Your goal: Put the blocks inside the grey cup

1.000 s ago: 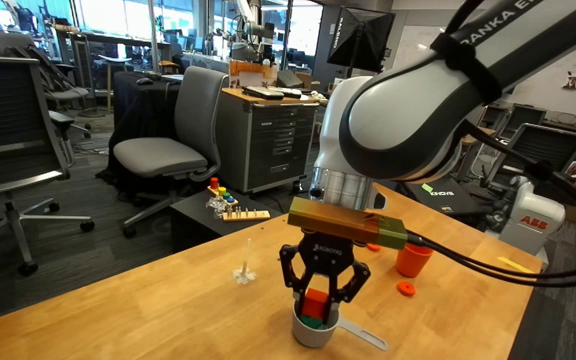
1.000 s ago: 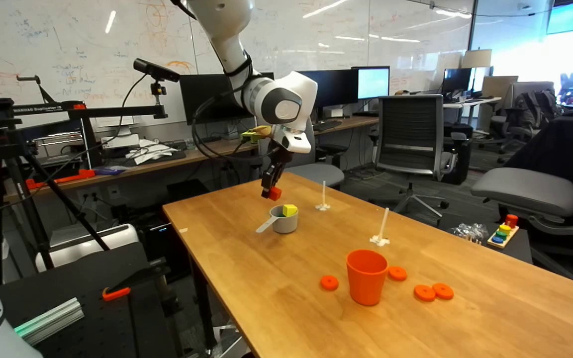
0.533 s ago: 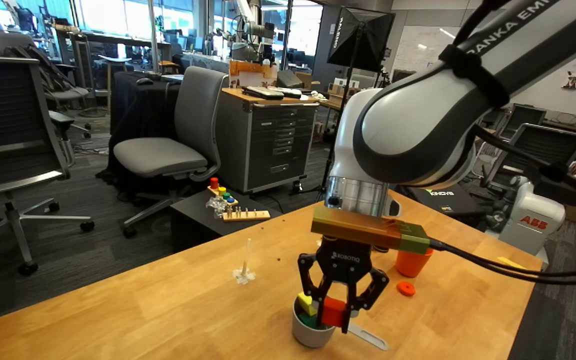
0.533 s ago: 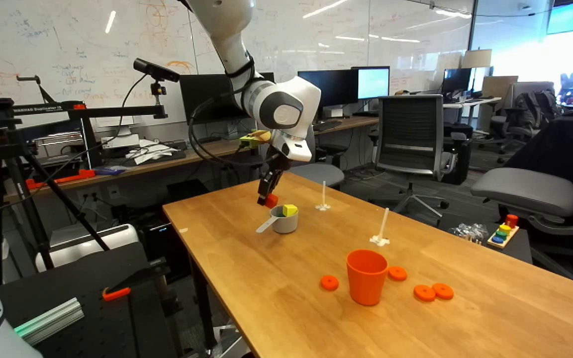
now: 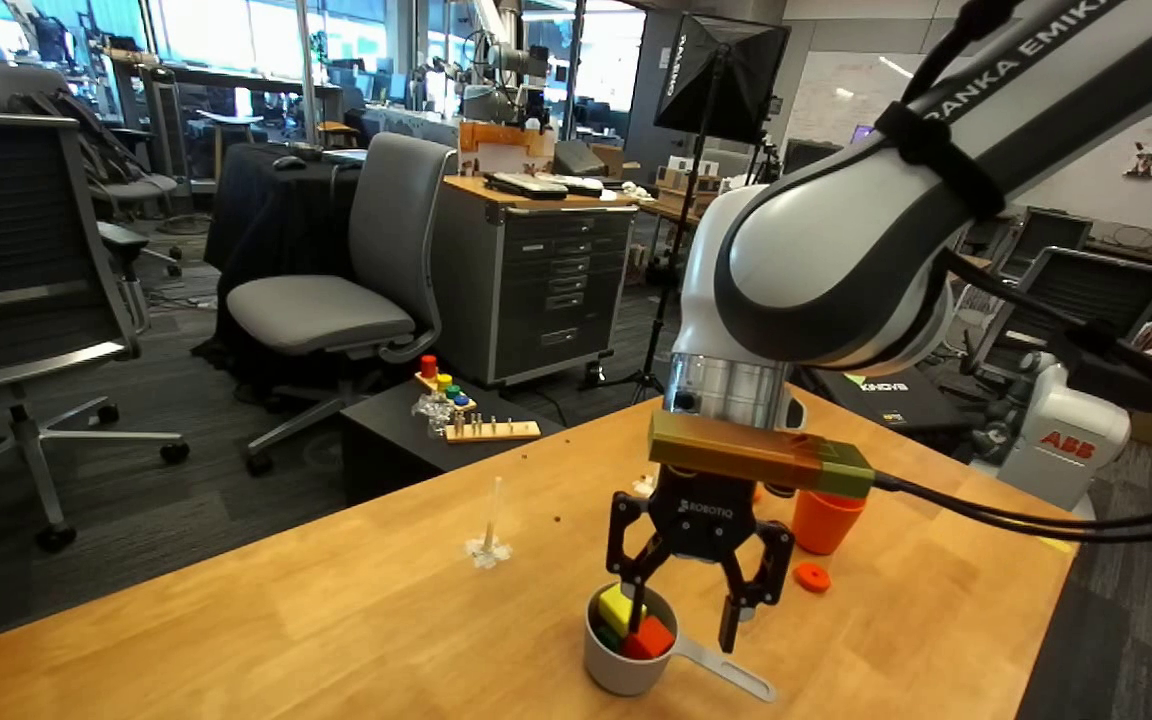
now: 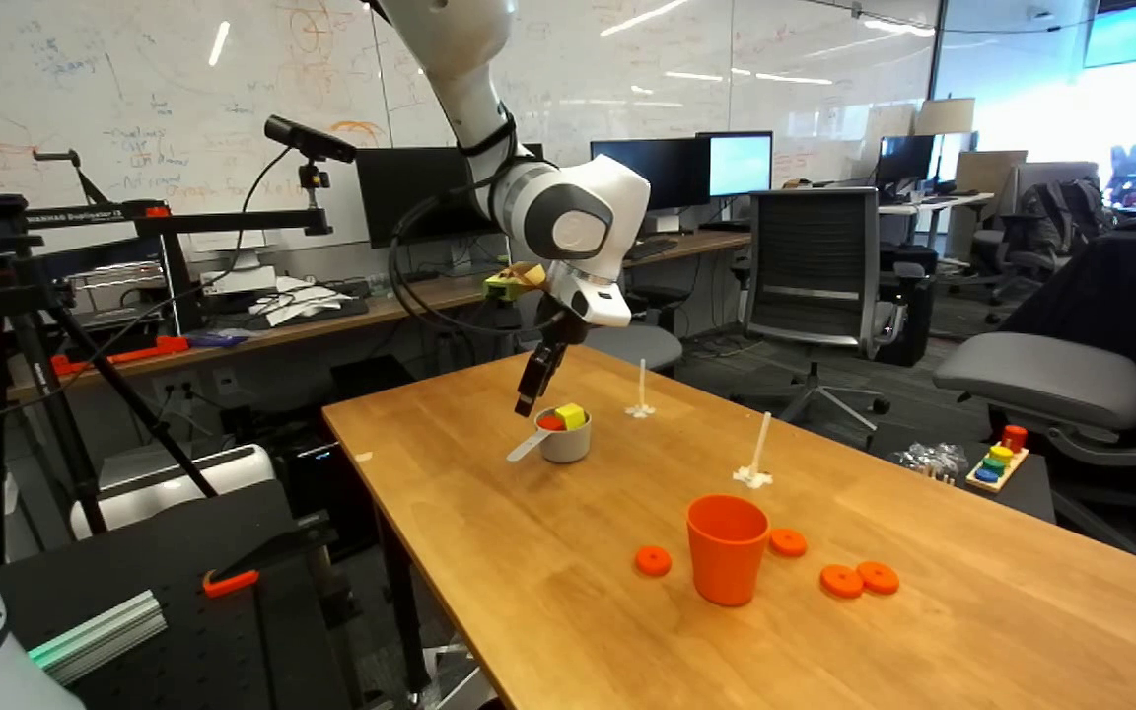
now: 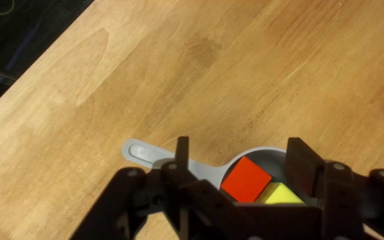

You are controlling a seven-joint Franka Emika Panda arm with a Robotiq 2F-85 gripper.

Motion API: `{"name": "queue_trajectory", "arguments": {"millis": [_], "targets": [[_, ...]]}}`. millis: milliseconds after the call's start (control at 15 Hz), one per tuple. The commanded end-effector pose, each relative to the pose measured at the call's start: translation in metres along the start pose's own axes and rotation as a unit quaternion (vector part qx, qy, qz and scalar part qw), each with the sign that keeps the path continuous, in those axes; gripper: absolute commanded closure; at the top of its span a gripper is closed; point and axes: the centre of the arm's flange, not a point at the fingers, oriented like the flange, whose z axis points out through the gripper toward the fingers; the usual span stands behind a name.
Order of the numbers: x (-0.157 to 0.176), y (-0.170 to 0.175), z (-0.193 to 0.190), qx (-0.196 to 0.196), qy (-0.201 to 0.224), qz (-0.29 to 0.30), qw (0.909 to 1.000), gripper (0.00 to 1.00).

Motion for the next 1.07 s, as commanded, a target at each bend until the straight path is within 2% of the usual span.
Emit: {"name": "queue_trajectory", "arguments": {"millis": [0, 267, 467, 733, 800, 867, 1000], "targets": [[0.001, 0.002, -0.016, -0.004, -0.003, -0.015, 0.9999, 0.0], [0.011, 0.002, -0.055, -0.003, 0.032, -0.02, 0.9993, 0.0], [0.016, 0.012, -0.105, 0.008, 0.063, -0.02, 0.9978, 0.0], [0.01, 0.032, -0.153, 0.009, 0.067, -0.018, 0.9975, 0.0], [0.008, 0.038, -0.16, 0.005, 0.066, -0.02, 0.9976, 0.0], [0.019, 0.02, -0.14, 0.016, 0.065, -0.011, 0.9977, 0.0], [0.015, 0.026, -0.153, 0.015, 0.063, -0.011, 0.9978, 0.0]]}}
